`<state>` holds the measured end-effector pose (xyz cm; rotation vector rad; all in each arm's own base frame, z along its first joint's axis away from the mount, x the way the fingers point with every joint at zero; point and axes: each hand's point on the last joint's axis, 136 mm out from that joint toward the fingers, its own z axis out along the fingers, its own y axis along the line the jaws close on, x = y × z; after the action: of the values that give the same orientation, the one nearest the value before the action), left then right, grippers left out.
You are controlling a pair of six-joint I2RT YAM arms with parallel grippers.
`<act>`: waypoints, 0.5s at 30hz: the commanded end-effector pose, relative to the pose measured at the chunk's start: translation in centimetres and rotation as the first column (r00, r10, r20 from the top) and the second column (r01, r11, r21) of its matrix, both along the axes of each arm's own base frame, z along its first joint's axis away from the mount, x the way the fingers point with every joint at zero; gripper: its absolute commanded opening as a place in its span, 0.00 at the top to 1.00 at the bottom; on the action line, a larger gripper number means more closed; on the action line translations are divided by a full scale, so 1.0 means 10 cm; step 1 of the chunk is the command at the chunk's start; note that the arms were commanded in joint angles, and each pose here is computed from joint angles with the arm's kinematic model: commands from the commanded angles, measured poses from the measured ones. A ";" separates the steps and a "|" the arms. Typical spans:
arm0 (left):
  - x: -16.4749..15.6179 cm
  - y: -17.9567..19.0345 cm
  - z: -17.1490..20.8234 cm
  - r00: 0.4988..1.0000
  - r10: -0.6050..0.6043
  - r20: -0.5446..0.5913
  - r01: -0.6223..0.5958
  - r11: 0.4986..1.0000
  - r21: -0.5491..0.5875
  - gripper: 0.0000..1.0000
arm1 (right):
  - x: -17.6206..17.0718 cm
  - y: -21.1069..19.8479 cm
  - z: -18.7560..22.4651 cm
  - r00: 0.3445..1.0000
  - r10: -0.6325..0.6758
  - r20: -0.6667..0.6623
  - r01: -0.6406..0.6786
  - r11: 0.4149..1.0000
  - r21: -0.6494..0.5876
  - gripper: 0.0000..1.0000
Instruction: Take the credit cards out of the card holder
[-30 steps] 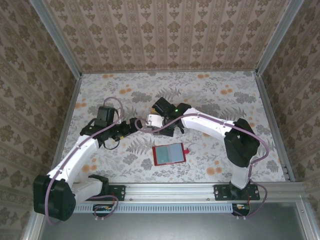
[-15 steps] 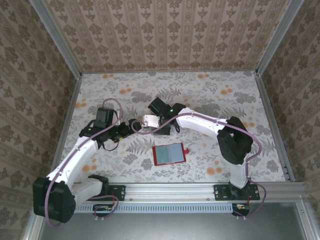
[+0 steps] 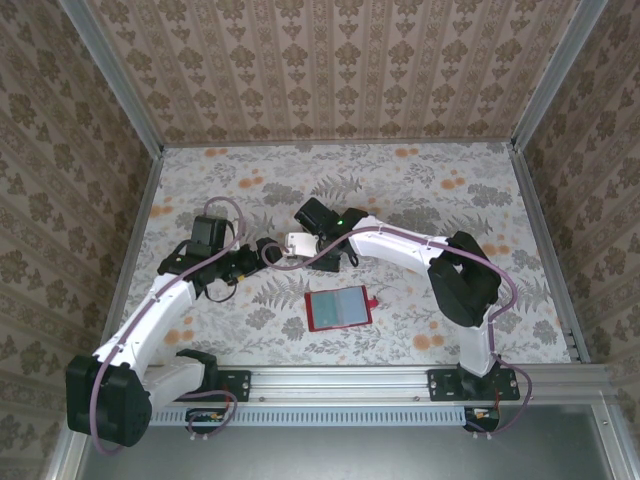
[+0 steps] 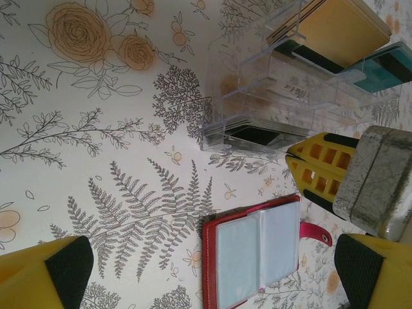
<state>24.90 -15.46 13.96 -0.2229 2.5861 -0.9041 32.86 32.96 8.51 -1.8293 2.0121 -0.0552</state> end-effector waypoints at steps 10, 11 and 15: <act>-0.06 0.01 0.00 1.000 -0.012 0.000 0.012 1.000 -0.008 0.00 | 0.06 -0.17 0.08 0.999 -0.045 0.020 0.045 0.999 -0.009 1.00; -0.05 0.01 0.00 1.000 -0.011 0.001 0.011 1.000 -0.009 0.00 | 0.07 -0.17 0.11 0.999 -0.048 0.024 0.048 0.999 -0.003 1.00; -0.05 0.01 0.00 1.000 -0.011 0.001 0.011 1.000 -0.009 0.00 | 0.08 -0.18 0.20 0.999 -0.043 0.032 0.042 0.999 0.004 1.00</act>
<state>24.87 -15.45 14.06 -0.2216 2.5818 -0.9057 33.53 31.83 8.47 -1.8041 2.0386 -0.0714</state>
